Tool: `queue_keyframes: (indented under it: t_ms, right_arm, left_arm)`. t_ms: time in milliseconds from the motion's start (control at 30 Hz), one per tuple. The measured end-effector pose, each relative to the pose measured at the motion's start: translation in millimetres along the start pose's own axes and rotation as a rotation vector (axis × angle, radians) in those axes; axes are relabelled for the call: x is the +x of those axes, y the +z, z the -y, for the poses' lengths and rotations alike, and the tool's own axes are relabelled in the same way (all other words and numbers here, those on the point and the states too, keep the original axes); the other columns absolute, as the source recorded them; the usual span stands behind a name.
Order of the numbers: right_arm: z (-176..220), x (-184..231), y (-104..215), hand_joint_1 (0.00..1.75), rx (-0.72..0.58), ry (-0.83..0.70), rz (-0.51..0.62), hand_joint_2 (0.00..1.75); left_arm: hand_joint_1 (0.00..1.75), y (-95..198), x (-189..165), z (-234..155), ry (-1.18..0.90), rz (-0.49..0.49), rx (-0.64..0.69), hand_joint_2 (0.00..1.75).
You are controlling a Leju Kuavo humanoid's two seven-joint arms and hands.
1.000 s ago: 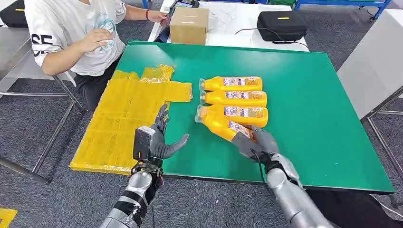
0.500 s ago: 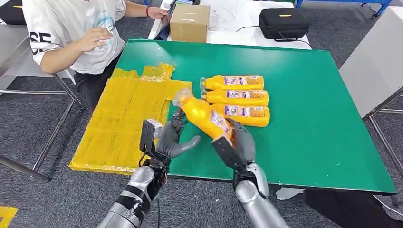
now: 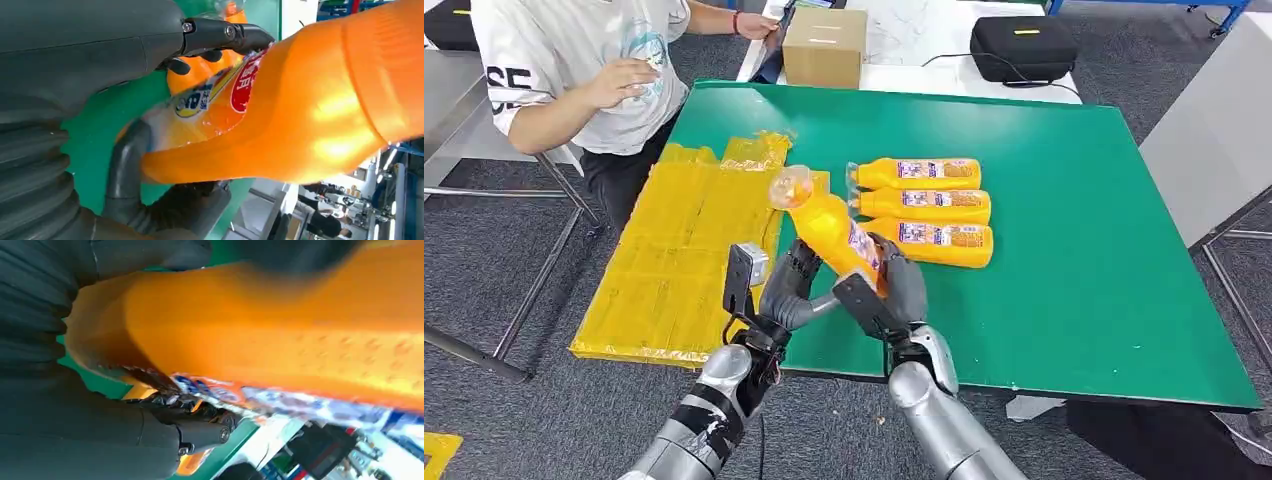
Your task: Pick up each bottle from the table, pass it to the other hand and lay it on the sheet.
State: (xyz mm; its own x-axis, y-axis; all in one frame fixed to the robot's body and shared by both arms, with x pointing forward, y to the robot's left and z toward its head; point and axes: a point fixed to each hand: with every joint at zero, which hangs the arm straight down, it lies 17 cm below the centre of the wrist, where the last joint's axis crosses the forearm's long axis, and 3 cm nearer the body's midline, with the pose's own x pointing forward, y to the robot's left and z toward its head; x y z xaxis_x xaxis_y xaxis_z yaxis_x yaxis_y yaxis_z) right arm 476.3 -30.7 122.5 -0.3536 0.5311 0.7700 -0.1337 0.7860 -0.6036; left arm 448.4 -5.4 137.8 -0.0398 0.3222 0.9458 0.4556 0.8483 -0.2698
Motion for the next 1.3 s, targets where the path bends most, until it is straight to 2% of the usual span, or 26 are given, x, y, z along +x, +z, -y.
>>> queue_keyframes:
  t_ms: [200, 467, 700, 733, 767, 967, 1000, 1033, 1067, 1300]
  right_arm:
    - [-26.0, 15.7, 0.0, 1.75, 0.066, 0.0, 0.021, 1.75]
    - [-34.8, 20.9, -0.9, 1.75, 0.09, 0.009, 0.032, 1.75]
    - [-59.6, 37.1, 3.8, 1.75, 0.151, -0.025, 0.044, 1.75]
    - [-61.3, 38.5, 4.3, 1.75, 0.155, -0.031, 0.046, 1.75]
    - [-63.0, 39.4, 4.9, 1.75, 0.16, -0.037, 0.046, 1.75]
    - [-67.6, 42.7, 6.3, 1.75, 0.172, -0.045, 0.049, 1.75]
    - [-67.8, 42.8, 6.4, 1.47, 0.172, -0.046, 0.048, 1.75]
    - [-67.6, 42.5, 6.5, 0.19, 0.171, -0.049, 0.047, 1.75]
    - [-67.4, 42.0, 6.7, 0.0, 0.169, -0.05, 0.044, 1.75]
    - [-62.7, 39.7, 11.6, 0.0, 0.134, -0.077, 0.037, 1.75]
  left_arm:
    - [0.0, -0.2, -0.1, -2.7, -0.008, 0.0, 0.01, 1.75]
    - [0.0, -0.7, 0.1, -9.4, -0.026, -0.001, 0.019, 1.75]
    - [0.0, -2.2, 2.4, -32.4, -0.171, 0.03, 0.134, 1.75]
    - [1.06, -1.9, 2.6, -34.5, -0.185, 0.035, 0.145, 1.75]
    - [1.75, -1.5, 2.3, -36.0, -0.193, 0.036, 0.153, 1.75]
    - [1.75, 1.7, 2.7, -39.6, -0.177, 0.052, 0.17, 1.75]
    - [1.75, 2.4, 3.0, -41.2, -0.17, 0.055, 0.178, 1.75]
    - [1.75, 2.6, 3.5, -43.6, -0.163, 0.056, 0.188, 1.75]
    - [1.75, 2.7, 4.2, -47.3, -0.159, 0.057, 0.203, 1.75]
    - [1.75, -0.9, 23.2, -80.5, -0.158, 0.107, 0.313, 1.75]
